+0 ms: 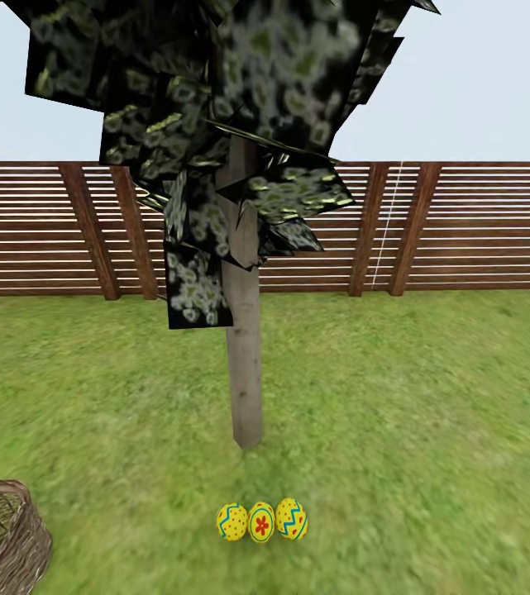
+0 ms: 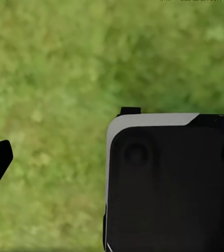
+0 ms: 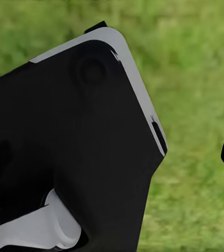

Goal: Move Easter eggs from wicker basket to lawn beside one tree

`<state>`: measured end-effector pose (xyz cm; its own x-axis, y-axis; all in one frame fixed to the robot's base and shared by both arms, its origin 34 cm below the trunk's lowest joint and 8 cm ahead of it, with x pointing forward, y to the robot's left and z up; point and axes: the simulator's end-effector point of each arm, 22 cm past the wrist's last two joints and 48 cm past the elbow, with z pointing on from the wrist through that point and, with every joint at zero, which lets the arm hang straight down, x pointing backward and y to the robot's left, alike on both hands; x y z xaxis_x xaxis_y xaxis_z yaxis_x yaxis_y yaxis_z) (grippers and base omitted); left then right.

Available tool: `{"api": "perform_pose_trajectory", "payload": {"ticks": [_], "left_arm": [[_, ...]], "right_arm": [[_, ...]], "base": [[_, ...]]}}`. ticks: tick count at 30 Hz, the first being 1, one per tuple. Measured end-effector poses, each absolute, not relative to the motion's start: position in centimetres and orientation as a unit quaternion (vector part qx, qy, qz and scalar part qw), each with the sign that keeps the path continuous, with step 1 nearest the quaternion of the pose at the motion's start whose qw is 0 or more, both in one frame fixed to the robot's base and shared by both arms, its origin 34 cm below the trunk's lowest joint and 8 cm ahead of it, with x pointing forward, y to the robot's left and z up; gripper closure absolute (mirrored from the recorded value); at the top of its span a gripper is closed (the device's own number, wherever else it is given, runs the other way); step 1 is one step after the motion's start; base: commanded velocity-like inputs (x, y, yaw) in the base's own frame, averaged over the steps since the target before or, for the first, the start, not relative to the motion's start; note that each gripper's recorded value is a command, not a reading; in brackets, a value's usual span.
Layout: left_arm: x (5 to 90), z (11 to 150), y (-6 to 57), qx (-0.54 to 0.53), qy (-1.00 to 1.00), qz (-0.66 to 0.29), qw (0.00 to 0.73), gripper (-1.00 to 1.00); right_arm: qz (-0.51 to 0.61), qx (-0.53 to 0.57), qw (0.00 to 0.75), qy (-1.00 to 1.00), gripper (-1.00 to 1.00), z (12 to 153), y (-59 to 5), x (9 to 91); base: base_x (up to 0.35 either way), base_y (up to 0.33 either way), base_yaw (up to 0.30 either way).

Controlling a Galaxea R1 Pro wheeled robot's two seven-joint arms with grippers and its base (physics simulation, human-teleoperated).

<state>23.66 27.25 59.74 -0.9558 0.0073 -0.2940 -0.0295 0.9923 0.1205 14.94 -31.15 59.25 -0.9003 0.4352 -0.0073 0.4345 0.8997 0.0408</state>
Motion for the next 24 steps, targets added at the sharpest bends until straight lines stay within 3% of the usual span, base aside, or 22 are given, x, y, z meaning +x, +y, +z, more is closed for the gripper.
{"api": "perform_pose_trajectory", "payload": {"ticks": [24], "left_arm": [[23.73, 59.74, 27.19, -0.005, 0.987, 0.061, 0.15, -1.0]], "right_arm": [[0.021, 0.224, 0.008, 0.974, -1.0, 59.24, -30.92, 14.93]], "base": [[0.0, 0.0, 0.0]]}}
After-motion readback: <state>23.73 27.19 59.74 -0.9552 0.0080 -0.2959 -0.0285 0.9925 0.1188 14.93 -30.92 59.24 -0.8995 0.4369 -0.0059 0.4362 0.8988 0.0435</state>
